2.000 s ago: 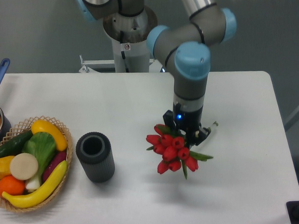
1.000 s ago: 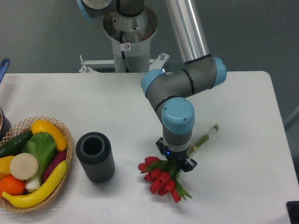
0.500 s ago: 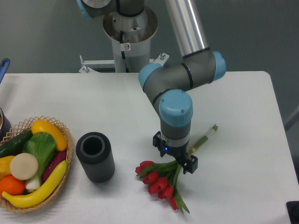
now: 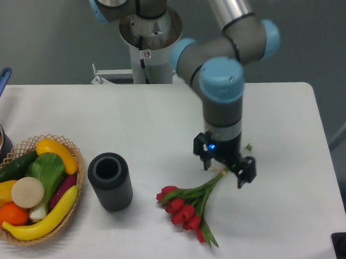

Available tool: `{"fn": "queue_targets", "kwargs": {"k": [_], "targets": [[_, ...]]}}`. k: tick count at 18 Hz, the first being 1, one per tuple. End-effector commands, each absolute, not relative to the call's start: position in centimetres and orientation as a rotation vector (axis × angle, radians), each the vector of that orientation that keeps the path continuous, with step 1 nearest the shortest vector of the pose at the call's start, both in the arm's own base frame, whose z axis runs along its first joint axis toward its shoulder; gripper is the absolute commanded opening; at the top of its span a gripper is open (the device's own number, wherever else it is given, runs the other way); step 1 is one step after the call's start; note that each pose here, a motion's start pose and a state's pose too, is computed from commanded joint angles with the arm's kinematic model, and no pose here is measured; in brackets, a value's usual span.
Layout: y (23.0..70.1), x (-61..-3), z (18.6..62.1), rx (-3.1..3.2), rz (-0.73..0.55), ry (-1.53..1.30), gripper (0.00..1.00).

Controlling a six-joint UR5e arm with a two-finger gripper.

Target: Place the flowers on the table

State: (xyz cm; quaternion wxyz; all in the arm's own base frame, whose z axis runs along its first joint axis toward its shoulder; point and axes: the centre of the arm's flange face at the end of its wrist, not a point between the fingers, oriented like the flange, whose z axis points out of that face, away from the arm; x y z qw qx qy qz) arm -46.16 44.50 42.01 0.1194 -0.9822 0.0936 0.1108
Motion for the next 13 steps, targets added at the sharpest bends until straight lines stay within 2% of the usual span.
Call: {"fn": "queue_targets", "kwargs": {"k": [3,9,13], "targets": [[41.1,-47.0,44.5,-2.83,0.281,0.368,1.0],[34.7,-47.9,46.4,-2.813,0.213,0.598,1.0],[33.6,-47.5,47.6,-2.801,0.238,0.665,1.0]]}}
